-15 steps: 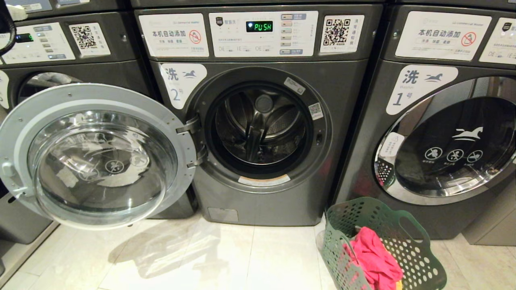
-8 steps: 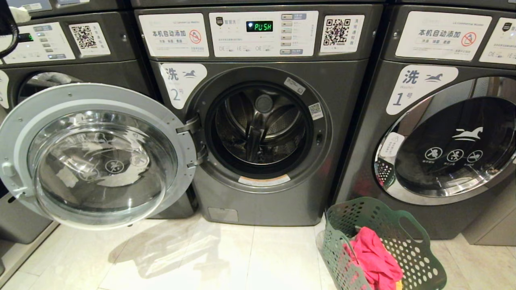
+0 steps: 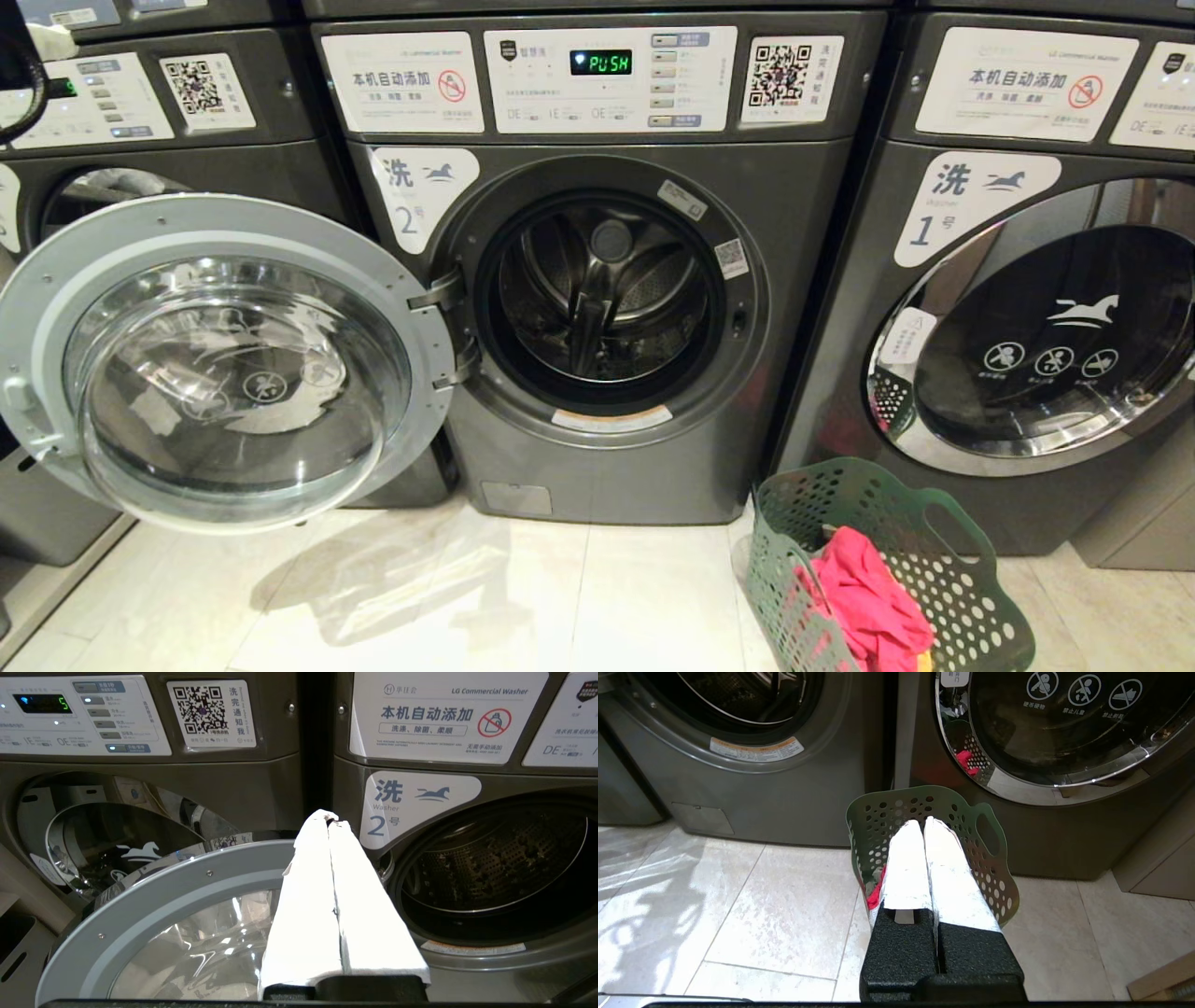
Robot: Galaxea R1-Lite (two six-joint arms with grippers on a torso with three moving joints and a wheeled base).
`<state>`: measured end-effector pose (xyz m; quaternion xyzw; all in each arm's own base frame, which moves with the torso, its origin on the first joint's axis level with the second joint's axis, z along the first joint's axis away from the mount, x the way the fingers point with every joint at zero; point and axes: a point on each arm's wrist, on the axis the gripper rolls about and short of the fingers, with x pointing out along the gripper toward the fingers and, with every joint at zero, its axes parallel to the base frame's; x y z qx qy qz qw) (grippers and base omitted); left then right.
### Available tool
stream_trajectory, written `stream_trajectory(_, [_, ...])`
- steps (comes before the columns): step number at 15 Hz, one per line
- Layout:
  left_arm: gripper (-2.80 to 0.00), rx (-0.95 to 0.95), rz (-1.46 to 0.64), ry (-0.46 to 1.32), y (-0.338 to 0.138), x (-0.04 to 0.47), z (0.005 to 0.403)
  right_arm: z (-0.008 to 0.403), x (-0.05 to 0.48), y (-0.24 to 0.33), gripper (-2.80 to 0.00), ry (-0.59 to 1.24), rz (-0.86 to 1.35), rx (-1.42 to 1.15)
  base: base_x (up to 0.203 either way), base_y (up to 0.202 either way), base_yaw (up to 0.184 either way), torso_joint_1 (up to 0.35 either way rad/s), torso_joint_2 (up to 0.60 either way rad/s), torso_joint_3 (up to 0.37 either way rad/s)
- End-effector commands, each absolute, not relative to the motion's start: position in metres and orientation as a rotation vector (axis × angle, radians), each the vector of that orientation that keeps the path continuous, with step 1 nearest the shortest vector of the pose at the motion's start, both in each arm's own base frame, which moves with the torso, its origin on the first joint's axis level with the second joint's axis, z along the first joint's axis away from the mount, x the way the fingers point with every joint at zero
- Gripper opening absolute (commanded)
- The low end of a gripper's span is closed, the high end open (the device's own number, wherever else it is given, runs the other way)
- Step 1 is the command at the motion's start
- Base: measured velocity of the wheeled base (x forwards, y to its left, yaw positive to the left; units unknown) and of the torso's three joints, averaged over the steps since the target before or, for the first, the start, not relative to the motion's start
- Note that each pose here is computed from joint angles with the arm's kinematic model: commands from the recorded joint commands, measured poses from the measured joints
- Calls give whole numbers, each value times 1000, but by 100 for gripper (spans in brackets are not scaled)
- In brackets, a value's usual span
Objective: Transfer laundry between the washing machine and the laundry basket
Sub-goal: Close the washing machine door with the left hand
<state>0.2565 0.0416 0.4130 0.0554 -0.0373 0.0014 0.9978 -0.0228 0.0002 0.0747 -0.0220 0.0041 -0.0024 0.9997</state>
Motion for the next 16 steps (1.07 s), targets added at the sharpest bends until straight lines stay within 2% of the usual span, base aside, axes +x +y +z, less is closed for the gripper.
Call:
stream_trajectory(1, [-280, 111, 2, -74, 41, 252, 413, 75, -23, 0, -280, 11, -4, -44, 94, 0, 0, -10, 1, 0])
stream_trajectory(8, [-280, 113, 11, -81, 42, 251, 412, 75, -23, 0, -280, 9, -4, -43, 182, 0, 0, 1, 3, 2])
stream_trajectory(12, [-280, 103, 124, -50, 82, 266, 401, 75, -23, 0, -280, 9, -6, -37, 13, 0, 0, 4, 0, 0])
stream_trajectory(16, [-280, 74, 167, -80, 133, 307, 375, 75, -23, 0, -280, 8, -6, -35, 0, 0, 0, 0, 0, 0])
